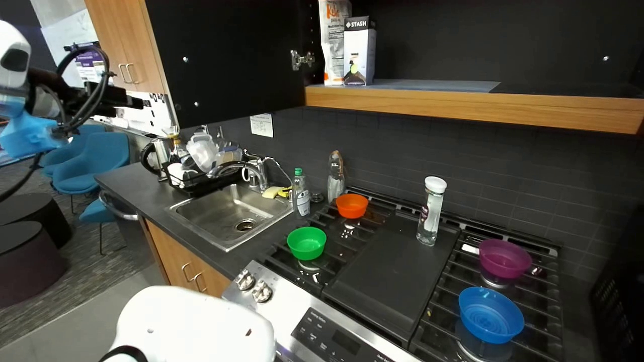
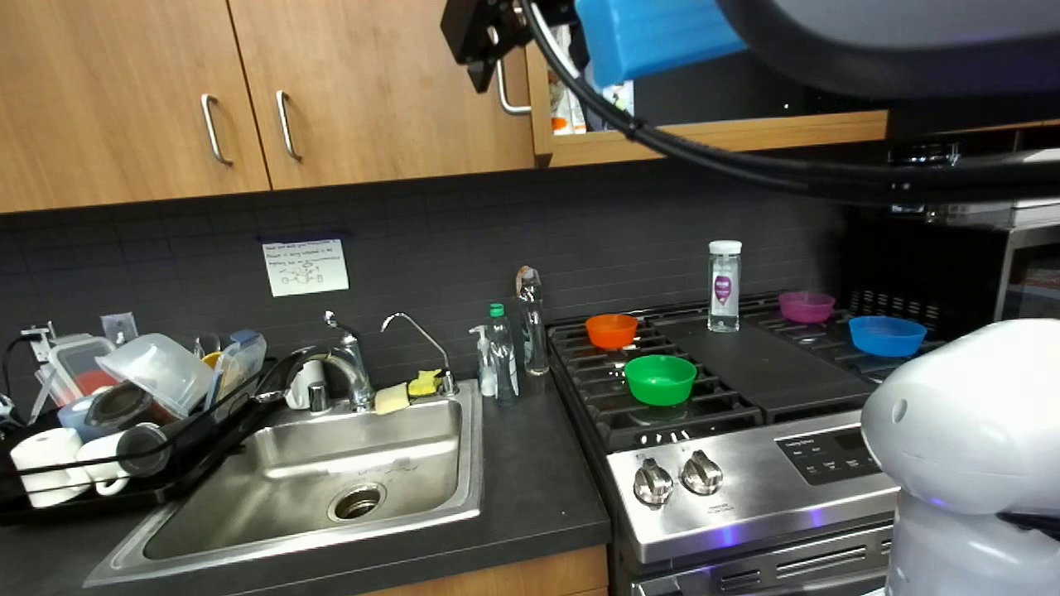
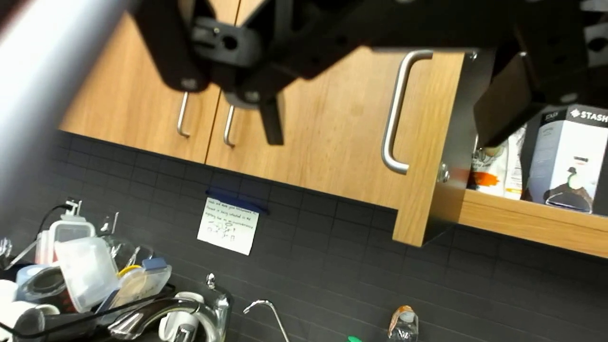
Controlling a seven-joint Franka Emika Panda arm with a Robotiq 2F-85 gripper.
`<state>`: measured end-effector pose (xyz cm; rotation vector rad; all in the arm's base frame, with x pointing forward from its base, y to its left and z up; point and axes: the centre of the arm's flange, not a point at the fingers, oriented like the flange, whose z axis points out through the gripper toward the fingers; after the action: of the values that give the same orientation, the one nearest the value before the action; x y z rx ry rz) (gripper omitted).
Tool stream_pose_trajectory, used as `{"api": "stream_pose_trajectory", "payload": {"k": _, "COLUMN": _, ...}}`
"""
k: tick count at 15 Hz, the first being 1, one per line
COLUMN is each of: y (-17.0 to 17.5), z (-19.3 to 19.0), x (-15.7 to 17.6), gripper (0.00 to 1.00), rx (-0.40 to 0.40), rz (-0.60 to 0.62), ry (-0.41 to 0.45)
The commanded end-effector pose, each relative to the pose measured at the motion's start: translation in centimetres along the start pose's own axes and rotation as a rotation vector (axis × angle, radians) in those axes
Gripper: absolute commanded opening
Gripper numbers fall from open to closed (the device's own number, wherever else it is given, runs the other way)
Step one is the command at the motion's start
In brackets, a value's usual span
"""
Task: Close the cupboard's left door completely
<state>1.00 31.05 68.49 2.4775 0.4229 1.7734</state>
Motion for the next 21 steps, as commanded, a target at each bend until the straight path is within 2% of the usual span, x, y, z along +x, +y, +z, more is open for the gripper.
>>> {"api": "stream_pose_trajectory", "payload": {"k": 1, "y": 0.3, "z": -1.2, "x": 1.5, "gripper": 1.00, "rx": -0.033, "rz": 0.031, "ry": 0.038}}
{"api": "stream_pose_trajectory", "payload": {"k": 3, "y": -0.3, "z": -1.6, "x": 2.7, "gripper": 1.00, "rx": -0.056, "rz": 0.076, "ry": 0.068}}
{"api": "stream_pose_trajectory", "payload": {"k": 6, "y": -0.5, "z": -0.9, "x": 4.5, "gripper": 1.00, "rx": -0.078, "rz": 0.116, "ry": 0.068}}
{"api": "stream_pose_trajectory", "payload": {"k": 14, "y": 0.3, "z": -0.2, "x": 7.8, "gripper": 1.00, "rx": -0.228, "rz": 0.218, "ry": 0.089}}
{"api": "stream_pose_trajectory", "payload": {"k": 17, "y": 0.3, "z": -0.2, "x": 8.3, "gripper": 1.00, "rx": -0.253, "rz": 0.239, "ry": 0.090}}
{"api": "stream_pose_trajectory", "payload": {"k": 21, "y": 0.4, "z": -0.1, "x": 8.7, "gripper": 1.00, "rx": -0.250, "rz": 0.240, "ry": 0.079}}
